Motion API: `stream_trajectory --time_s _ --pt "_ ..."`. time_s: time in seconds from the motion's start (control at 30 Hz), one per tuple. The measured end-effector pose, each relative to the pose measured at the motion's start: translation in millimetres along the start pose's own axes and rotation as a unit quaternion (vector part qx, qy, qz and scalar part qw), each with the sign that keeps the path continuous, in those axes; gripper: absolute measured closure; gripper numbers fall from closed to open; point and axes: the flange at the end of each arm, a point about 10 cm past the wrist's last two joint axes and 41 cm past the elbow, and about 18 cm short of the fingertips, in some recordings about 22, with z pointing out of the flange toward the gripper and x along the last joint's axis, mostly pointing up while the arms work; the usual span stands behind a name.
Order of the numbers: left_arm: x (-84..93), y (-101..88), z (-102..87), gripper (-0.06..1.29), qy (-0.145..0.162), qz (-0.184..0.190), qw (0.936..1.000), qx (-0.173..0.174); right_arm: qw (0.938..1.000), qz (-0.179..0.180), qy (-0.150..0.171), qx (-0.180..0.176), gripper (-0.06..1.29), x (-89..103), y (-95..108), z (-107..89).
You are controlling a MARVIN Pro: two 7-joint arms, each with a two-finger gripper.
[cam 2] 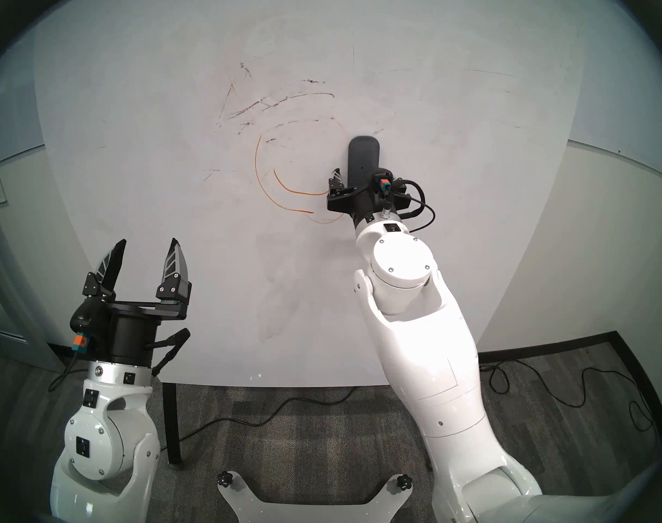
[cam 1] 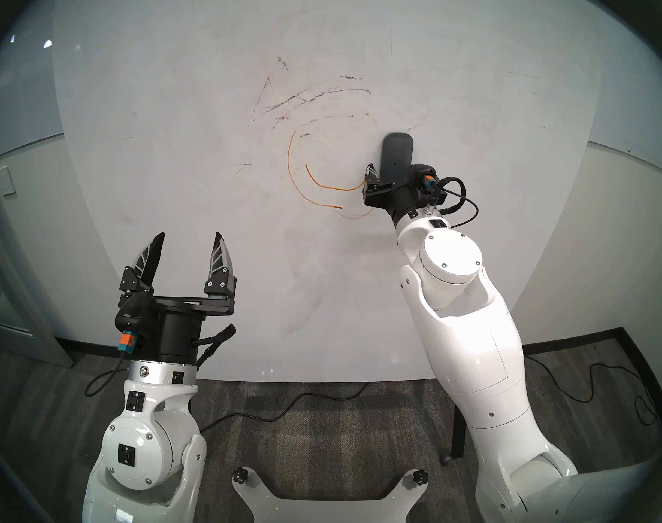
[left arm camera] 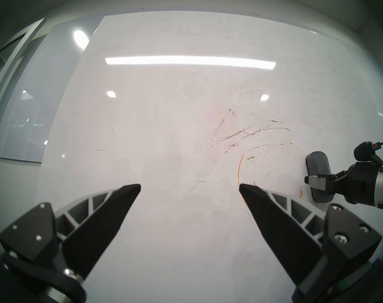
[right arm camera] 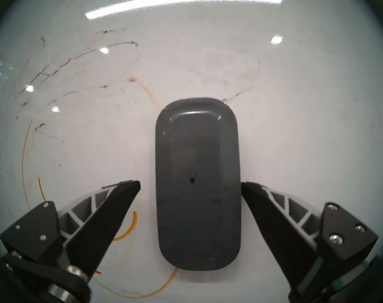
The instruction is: Erase all marks on the whiteboard with the eraser
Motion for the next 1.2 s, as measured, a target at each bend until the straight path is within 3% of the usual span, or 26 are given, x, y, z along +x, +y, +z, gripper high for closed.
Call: stream_trajectory --time_s 0.8,1.2 --pt "0.0 0.0 0.0 -0.02 0.000 0.000 1.0000 0.000 0.9999 0.005 -0.008 -0.005 0.04 4.8 23 -30.1" --pt "0.0 0.0 0.0 -0.02 0.000 0.000 1.0000 0.000 1.0000 0.002 -0.007 -0.001 0.04 5.8 23 -32.3"
